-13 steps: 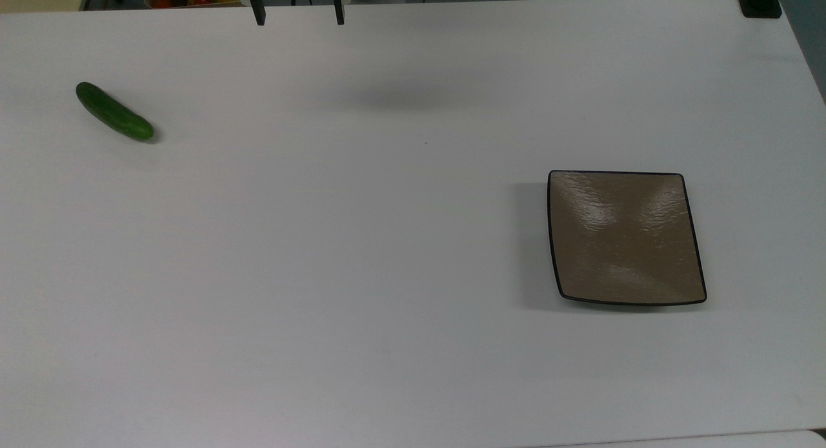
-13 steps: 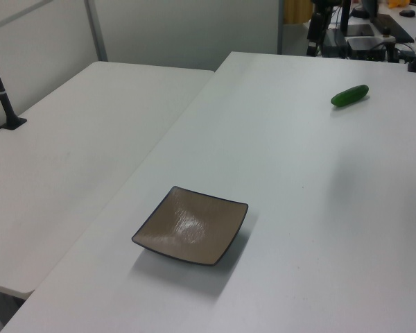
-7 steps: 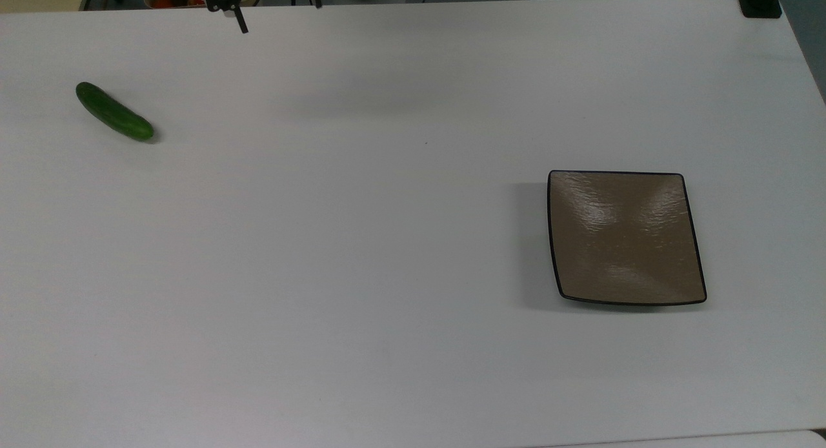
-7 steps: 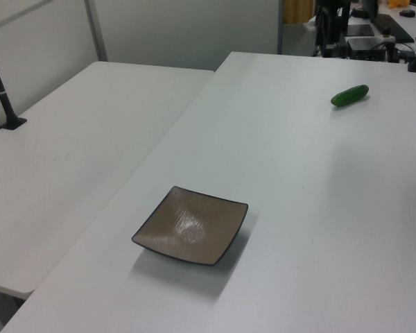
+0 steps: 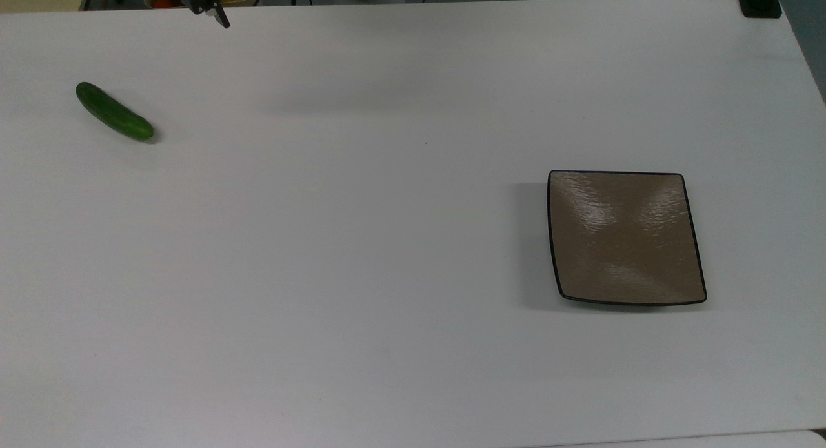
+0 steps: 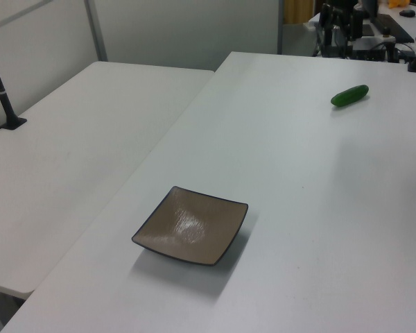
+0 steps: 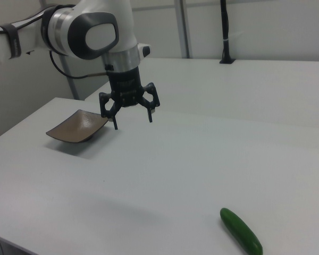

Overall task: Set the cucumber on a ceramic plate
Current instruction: 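Move the open gripper over the green cucumber and lower it, then close the gripper around the middle of the cucumber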

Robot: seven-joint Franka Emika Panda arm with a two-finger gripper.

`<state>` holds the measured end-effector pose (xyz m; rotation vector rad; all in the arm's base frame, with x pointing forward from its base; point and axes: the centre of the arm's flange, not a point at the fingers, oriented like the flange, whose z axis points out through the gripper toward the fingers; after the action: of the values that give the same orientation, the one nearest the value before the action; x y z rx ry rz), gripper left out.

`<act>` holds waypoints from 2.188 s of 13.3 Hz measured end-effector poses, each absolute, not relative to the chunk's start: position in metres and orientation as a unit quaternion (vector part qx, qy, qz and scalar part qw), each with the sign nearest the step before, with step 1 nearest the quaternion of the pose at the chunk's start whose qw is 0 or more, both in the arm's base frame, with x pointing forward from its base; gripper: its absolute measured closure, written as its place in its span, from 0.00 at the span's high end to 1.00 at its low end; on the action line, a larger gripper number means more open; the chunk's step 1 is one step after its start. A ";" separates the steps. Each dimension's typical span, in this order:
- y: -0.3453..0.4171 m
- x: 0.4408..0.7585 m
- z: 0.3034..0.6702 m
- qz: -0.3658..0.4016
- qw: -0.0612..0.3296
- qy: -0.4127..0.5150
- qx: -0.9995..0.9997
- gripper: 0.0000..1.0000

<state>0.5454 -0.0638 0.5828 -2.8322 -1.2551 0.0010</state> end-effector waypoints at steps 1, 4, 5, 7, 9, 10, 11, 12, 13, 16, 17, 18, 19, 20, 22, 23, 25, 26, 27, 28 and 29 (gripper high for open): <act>-0.065 0.545 0.582 0.003 0.023 -0.404 -0.914 1.00; -0.087 0.543 0.577 0.007 0.026 -0.389 -0.921 1.00; -0.101 0.543 0.574 0.005 0.024 -0.382 -0.924 1.00; -0.126 0.547 0.568 0.000 0.009 -0.382 -0.924 1.00; -0.156 0.552 0.555 -0.002 -0.007 -0.383 -0.924 1.00; -0.167 0.554 0.549 -0.001 -0.012 -0.383 -0.924 1.00; -0.178 0.556 0.542 0.002 -0.018 -0.384 -0.923 1.00; -0.188 0.558 0.533 0.007 -0.024 -0.384 -0.923 1.00; -0.201 0.560 0.520 0.014 -0.036 -0.385 -0.922 1.00; -0.221 0.563 0.489 0.029 -0.052 -0.382 -0.922 1.00; -0.228 0.564 0.478 0.035 -0.055 -0.381 -0.922 1.00; -0.237 0.567 0.460 0.044 -0.059 -0.380 -0.922 1.00; -0.242 0.569 0.450 0.050 -0.062 -0.381 -0.921 1.00; -0.249 0.572 0.433 0.061 -0.066 -0.382 -0.920 1.00; -0.261 0.575 0.402 0.081 -0.078 -0.389 -0.914 1.00; -0.265 0.576 0.393 0.083 -0.083 -0.391 -0.913 1.00; -0.273 0.575 0.376 0.086 -0.089 -0.393 -0.911 1.00; -0.277 0.575 0.368 0.087 -0.091 -0.393 -0.911 1.00; -0.281 0.574 0.360 0.088 -0.091 -0.392 -0.911 1.00; -0.284 0.573 0.352 0.089 -0.091 -0.392 -0.911 1.00; -0.286 0.573 0.342 0.090 -0.091 -0.393 -0.910 1.00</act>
<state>0.5734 -0.2860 0.3423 -3.0396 -1.3129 0.3003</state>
